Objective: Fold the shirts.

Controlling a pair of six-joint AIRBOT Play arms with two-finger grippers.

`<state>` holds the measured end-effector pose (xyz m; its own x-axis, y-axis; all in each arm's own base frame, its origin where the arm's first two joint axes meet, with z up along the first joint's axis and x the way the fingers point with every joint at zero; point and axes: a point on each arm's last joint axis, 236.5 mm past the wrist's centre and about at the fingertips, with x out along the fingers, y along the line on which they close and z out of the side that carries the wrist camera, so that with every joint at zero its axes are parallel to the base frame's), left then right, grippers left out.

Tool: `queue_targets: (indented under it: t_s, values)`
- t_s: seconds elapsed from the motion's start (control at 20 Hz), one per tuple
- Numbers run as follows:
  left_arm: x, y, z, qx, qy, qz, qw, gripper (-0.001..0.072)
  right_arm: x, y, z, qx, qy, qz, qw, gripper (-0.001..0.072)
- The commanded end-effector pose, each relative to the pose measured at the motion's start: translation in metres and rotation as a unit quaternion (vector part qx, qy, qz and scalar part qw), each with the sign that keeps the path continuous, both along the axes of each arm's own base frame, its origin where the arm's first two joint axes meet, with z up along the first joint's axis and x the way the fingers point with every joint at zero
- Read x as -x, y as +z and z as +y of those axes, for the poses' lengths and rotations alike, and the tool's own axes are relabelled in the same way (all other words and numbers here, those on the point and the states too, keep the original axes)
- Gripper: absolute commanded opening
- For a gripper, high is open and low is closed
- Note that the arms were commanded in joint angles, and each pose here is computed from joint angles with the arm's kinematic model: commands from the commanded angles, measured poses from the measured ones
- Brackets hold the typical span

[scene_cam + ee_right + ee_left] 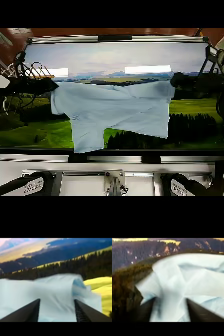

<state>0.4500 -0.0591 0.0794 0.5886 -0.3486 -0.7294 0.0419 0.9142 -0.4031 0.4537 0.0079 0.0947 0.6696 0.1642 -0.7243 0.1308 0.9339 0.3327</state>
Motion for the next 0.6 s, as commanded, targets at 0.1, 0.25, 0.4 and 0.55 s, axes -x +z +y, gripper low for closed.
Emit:
queue_targets:
  t_s: [0.1,0.25,0.4,0.55]
  values:
    - [-0.002,-0.011,0.023,0.018,0.018,0.053,0.998,0.0720,0.019,-0.011,-0.012,-0.011,0.009,0.057,0.998,0.0557]
    - [0.037,-0.011,0.048,0.022,0.004,0.132,0.991,0.0456,0.080,-0.019,-0.069,0.045,-0.019,0.154,0.987,0.0556]
    - [0.091,-0.047,0.047,0.040,-0.030,0.234,0.971,0.0561,0.136,-0.036,-0.094,0.045,-0.019,0.254,0.966,0.0556]
    - [0.131,-0.095,0.012,0.087,-0.074,0.286,0.952,0.0624,0.156,-0.057,-0.091,-0.005,-0.029,0.288,0.957,0.0556]
